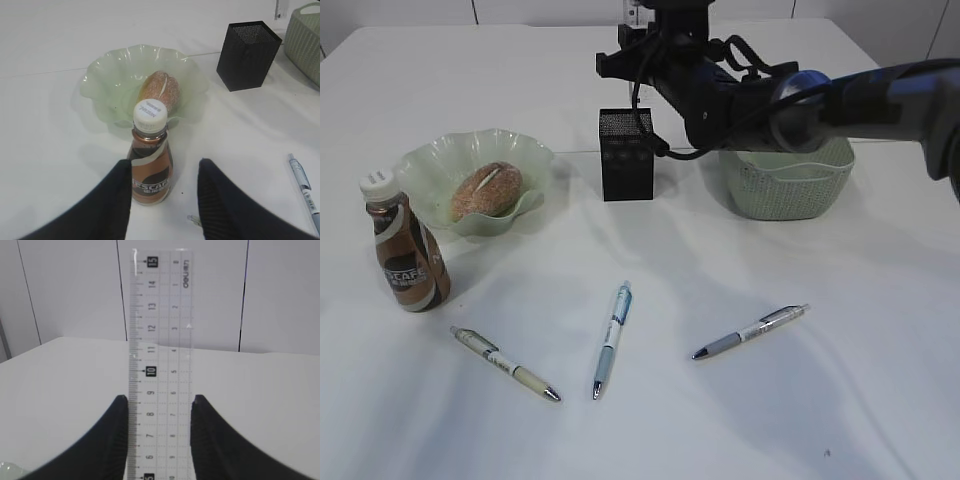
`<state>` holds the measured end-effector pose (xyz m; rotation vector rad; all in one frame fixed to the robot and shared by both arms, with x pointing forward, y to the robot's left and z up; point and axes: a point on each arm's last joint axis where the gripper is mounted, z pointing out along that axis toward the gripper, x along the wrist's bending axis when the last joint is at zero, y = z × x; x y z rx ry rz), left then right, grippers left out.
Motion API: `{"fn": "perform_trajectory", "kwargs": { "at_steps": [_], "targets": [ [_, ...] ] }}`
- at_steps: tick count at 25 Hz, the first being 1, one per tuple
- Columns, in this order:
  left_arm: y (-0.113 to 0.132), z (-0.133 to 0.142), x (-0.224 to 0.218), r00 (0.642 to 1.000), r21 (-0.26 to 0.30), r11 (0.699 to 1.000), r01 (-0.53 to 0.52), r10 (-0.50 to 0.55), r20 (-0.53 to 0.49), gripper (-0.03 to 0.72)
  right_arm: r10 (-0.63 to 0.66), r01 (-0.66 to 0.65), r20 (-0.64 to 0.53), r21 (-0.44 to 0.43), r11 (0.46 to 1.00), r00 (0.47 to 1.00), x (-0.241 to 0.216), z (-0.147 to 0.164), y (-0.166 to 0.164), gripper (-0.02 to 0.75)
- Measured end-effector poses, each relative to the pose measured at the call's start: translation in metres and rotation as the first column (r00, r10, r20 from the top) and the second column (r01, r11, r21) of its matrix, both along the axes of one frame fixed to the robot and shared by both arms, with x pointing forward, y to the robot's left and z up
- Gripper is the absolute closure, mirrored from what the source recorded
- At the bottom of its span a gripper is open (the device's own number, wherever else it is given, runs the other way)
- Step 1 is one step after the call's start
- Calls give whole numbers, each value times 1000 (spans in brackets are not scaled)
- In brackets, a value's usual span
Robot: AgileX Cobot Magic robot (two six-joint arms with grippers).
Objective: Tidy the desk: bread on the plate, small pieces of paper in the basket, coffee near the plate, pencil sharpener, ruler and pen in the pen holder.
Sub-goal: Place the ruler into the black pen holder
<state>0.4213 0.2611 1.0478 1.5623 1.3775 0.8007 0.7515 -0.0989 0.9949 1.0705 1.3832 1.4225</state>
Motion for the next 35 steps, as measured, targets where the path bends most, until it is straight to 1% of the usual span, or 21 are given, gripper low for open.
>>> {"fn": "perform_trajectory", "kwargs": {
  "at_steps": [1, 2, 6, 11, 17, 27, 29, 30, 31, 32, 35],
  "targets": [
    [0, 0, 0, 1000, 0, 1000, 0, 0, 0, 386, 0, 0, -13, -4, 1000, 1000, 1, -8, 1, 446],
    [0, 0, 0, 1000, 0, 1000, 0, 0, 0, 386, 0, 0, -13, -4, 1000, 1000, 1, -8, 1, 446],
    [0, 0, 0, 1000, 2, 1000, 1, -1, 0, 386, 1, -1, -34, -1, 1000, 999, 4, -25, 2, 445],
    [0, 0, 0, 1000, 18, 1000, 6, -7, 4, 386, 11, -11, -21, 9, 1000, 1000, 4, -25, 3, 446],
    [0, 0, 0, 1000, 22, 1000, 8, -8, 5, 386, 17, -16, -1, 53, 998, 1000, 5, -24, 3, 446],
    [0, 1, 0, 1000, 22, 1000, 9, -9, 11, 386, 19, -20, 9, 66, 998, 1000, 12, -29, 7, 446],
    [0, 1, 0, 1000, 22, 1000, 9, -10, 18, 386, 19, -21, 16, 70, 997, 1000, 15, -31, 8, 446],
    [0, 1, 1, 1000, 22, 1000, 9, -10, 20, 386, 22, -22, 2, 68, 997, 1000, 18, -38, 9, 446],
    [0, 1, 1, 1000, 21, 1000, 9, -10, 22, 386, 22, -22, 2, 68, 997, 1000, 18, -38, 9, 446],
    [0, 2, 1, 1000, 21, 1000, 9, -10, 23, 386, 27, -25, -25, 56, 998, 999, 19, -49, 11, 446],
    [0, 2, 1, 1000, 21, 1000, 10, -10, 24, 386, 28, -26, -39, 52, 998, 999, 20, -55, 11, 446]
  ]
}}
